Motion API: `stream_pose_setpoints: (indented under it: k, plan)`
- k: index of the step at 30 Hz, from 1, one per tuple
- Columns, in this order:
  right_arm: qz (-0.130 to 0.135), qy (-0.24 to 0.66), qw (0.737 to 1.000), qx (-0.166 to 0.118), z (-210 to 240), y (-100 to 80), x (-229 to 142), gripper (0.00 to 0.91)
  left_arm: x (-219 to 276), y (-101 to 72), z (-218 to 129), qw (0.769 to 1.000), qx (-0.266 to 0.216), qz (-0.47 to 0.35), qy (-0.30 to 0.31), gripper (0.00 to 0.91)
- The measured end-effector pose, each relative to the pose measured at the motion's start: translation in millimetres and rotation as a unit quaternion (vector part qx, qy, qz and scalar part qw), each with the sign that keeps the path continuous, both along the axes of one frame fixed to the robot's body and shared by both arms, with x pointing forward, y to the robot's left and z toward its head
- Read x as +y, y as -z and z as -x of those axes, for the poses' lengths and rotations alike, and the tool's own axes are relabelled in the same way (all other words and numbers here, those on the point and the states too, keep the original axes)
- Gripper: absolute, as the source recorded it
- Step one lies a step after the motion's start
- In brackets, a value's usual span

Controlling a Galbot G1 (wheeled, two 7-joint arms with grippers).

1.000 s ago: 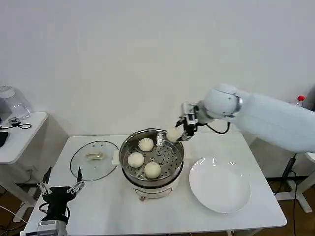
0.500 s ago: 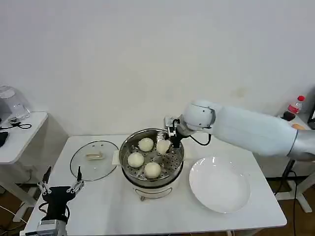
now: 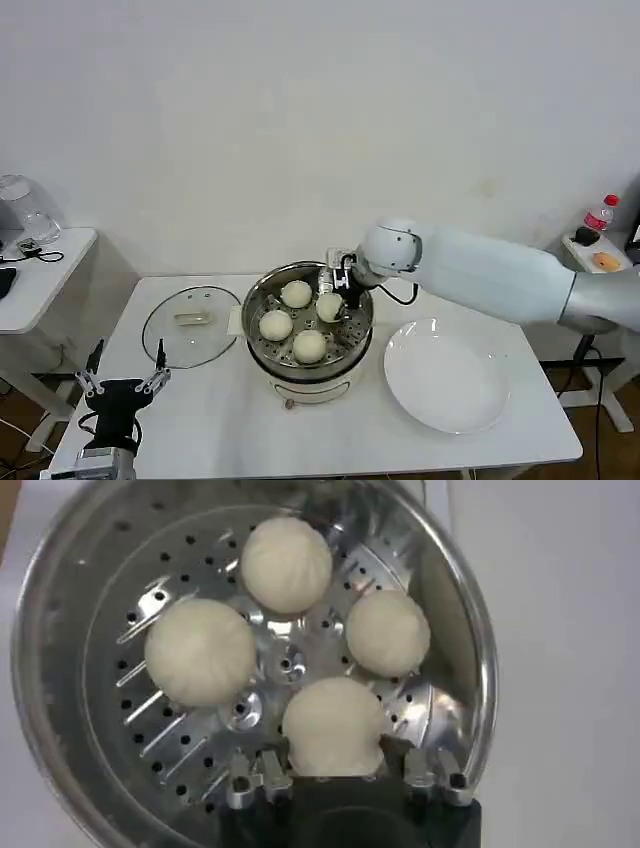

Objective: Take steamed baozi put them in steamer then cover it.

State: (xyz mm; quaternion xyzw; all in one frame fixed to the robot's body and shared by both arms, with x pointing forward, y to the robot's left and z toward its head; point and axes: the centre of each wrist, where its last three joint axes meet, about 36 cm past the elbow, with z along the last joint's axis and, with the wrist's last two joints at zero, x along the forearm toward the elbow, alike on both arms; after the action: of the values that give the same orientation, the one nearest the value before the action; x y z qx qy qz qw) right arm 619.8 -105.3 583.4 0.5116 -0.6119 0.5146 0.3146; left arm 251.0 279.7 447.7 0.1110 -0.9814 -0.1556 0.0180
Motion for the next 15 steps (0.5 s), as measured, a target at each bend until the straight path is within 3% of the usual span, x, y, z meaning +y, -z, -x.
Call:
stream_pose_setpoints:
  k: [3,5,15]
  plan:
    - [0.0,0.0,1.0,0.003,0,2.8,0,0.655,0,0.1,0,1.0,0.0,0.0,0.0,0.907]
    - [0.0,0.0,1.0,0.003,1,4.1,0,0.907,0,0.1,0,1.0,0.0,0.0,0.0,0.907]
    - [-0.006,0.005,1.0,-0.011,1,-11.0,-7,0.907,-1,1.5,0,1.0,0.002,0.002,0.0,0.907]
